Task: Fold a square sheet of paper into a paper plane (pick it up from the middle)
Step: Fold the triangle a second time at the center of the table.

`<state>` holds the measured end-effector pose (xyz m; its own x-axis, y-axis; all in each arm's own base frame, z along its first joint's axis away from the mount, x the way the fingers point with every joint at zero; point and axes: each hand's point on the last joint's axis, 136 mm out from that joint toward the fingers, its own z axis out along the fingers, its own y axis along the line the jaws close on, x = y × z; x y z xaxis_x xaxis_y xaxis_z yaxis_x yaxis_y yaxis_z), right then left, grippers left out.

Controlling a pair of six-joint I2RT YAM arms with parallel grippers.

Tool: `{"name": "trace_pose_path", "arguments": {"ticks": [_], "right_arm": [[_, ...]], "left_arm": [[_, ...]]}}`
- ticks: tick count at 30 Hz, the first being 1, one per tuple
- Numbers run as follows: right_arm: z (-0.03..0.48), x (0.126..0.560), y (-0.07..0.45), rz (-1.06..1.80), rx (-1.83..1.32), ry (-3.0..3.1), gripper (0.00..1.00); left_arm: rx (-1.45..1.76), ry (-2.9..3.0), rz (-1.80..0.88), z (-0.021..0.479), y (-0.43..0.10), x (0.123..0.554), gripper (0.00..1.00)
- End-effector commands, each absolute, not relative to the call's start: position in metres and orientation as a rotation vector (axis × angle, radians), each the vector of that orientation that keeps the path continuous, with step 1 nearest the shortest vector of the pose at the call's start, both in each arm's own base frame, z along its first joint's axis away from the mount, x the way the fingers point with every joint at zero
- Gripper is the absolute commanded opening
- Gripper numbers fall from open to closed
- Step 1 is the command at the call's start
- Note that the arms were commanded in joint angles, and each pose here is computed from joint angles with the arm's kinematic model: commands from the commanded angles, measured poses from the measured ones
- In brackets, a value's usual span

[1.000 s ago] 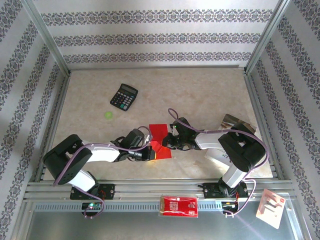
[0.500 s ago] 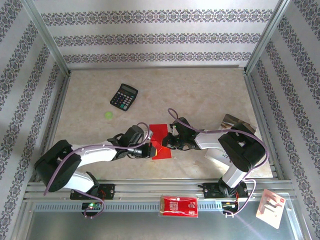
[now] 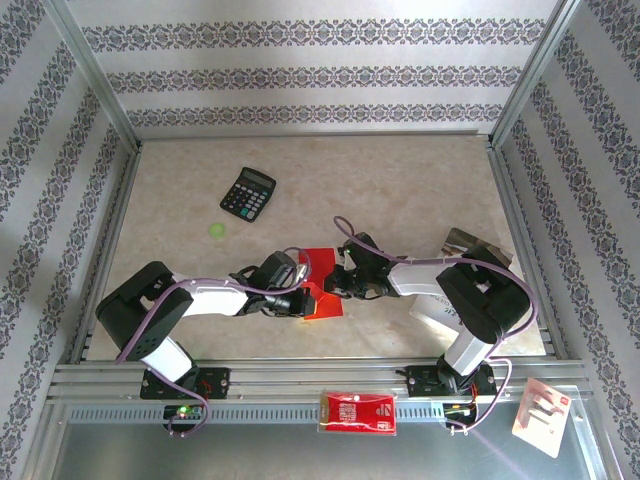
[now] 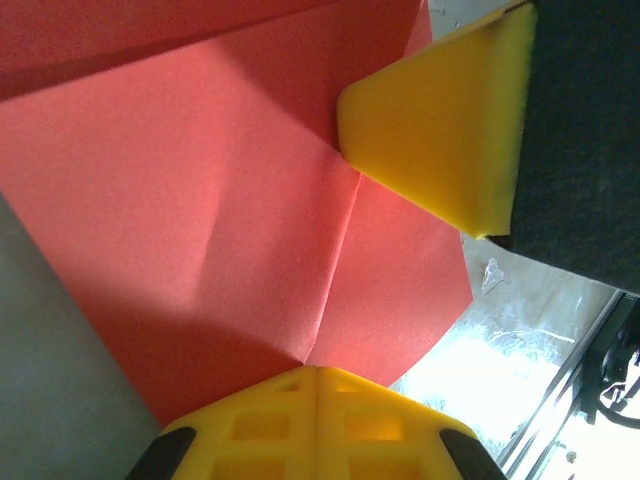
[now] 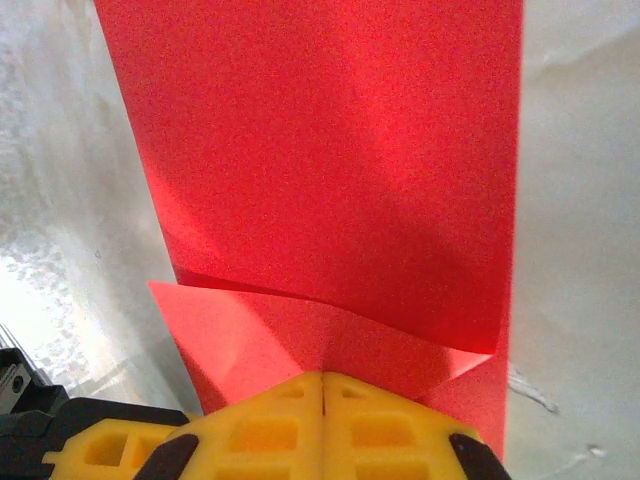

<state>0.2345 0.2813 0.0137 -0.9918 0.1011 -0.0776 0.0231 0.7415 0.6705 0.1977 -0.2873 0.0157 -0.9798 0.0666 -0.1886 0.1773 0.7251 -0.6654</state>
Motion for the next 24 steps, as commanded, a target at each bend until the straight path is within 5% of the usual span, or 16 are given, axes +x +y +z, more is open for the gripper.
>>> {"name": "trace_pose_path", "arguments": {"ticks": [1, 8, 24], "right_arm": [[0.0, 0.218, 0.264, 0.925, 0.075, 2.939, 0.02], [0.026, 0.216, 0.281, 1.074, 0.049, 2.857, 0.07], [0.021, 0.202, 0.299, 1.139, 0.057, 2.842, 0.01]], "left_arm": [[0.17, 2.885, -0.981, -0.016, -0.264, 0.18, 0.0], [0.163, 2.907, -0.967, -0.022, -0.258, 0.174, 0.0], [0.173, 2.92, -0.953, -0.025, -0.254, 0.17, 0.0]]}}
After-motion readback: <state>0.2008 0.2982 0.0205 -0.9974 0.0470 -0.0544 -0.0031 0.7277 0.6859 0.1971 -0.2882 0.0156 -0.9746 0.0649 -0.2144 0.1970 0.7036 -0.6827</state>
